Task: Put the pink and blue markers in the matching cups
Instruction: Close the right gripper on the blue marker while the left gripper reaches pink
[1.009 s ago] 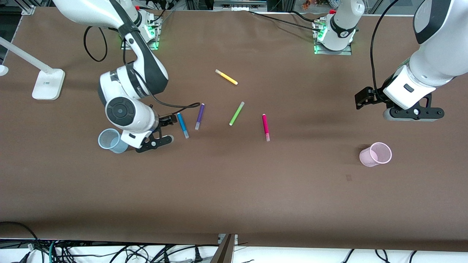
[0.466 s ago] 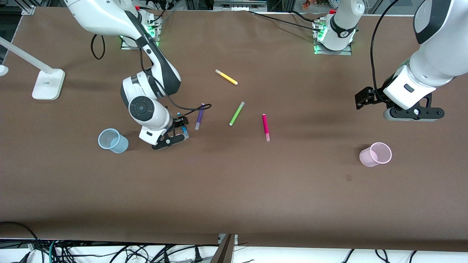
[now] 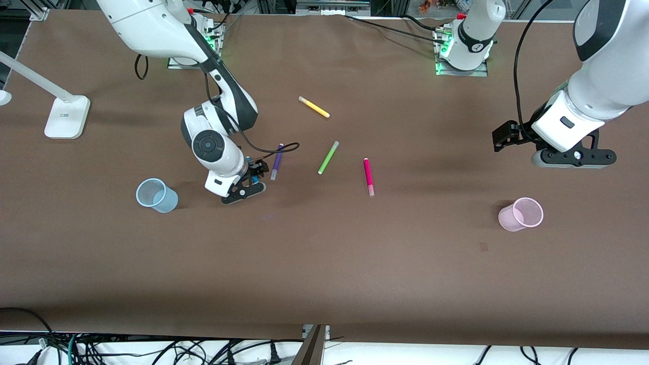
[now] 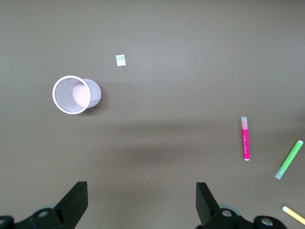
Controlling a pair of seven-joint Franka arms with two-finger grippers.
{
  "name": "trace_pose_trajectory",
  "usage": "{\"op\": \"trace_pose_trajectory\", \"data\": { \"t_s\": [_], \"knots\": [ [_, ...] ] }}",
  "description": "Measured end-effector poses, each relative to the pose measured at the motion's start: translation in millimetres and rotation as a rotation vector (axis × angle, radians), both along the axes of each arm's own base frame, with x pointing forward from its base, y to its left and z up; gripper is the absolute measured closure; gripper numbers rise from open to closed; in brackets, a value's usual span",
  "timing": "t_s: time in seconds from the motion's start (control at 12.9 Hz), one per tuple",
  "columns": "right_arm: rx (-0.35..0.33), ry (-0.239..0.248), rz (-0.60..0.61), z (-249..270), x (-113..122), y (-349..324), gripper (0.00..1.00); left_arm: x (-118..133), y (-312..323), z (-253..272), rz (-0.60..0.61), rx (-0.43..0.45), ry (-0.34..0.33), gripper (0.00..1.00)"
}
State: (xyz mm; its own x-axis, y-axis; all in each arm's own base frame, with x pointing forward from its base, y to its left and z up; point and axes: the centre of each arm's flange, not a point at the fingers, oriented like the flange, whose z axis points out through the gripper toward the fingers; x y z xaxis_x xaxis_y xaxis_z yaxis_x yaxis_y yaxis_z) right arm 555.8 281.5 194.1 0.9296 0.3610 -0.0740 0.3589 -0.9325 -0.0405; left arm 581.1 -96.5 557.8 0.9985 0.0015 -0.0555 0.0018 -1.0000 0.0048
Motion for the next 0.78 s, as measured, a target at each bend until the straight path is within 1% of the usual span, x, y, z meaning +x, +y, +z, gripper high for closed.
{"op": "trace_pose_trajectory", "data": {
  "t_s": [0.23, 0.39, 0.47, 0.54, 0.62, 0.78],
  "knots": [
    [0.015, -0.021, -0.001, -18.3, -0.5, 0.8, 0.00, 0.1, 0.0, -0.3, 0.000, 0.000, 0.001, 0.00],
    [0.018, -0.027, 0.003, -23.6, -1.7, 2.7, 0.00, 0.1, 0.0, -0.3, 0.000, 0.000, 0.001, 0.00],
    [0.016, -0.030, 0.010, -23.7, -2.0, 3.7, 0.06, 0.1, 0.0, -0.3, 0.000, 0.000, 0.001, 0.00],
    [0.012, -0.035, 0.020, -23.6, -2.3, 4.6, 0.06, 0.1, 0.0, -0.4, 0.000, 0.000, 0.001, 0.00],
    [0.008, -0.038, 0.029, -23.5, -2.5, 5.3, 0.14, 0.1, 0.0, -0.4, 0.000, 0.000, 0.001, 0.00],
    [0.004, -0.047, 0.035, -20.6, -0.9, 4.0, 0.41, 0.1, 0.0, -0.4, 0.000, 0.000, 0.001, 0.00]
  ]
}}
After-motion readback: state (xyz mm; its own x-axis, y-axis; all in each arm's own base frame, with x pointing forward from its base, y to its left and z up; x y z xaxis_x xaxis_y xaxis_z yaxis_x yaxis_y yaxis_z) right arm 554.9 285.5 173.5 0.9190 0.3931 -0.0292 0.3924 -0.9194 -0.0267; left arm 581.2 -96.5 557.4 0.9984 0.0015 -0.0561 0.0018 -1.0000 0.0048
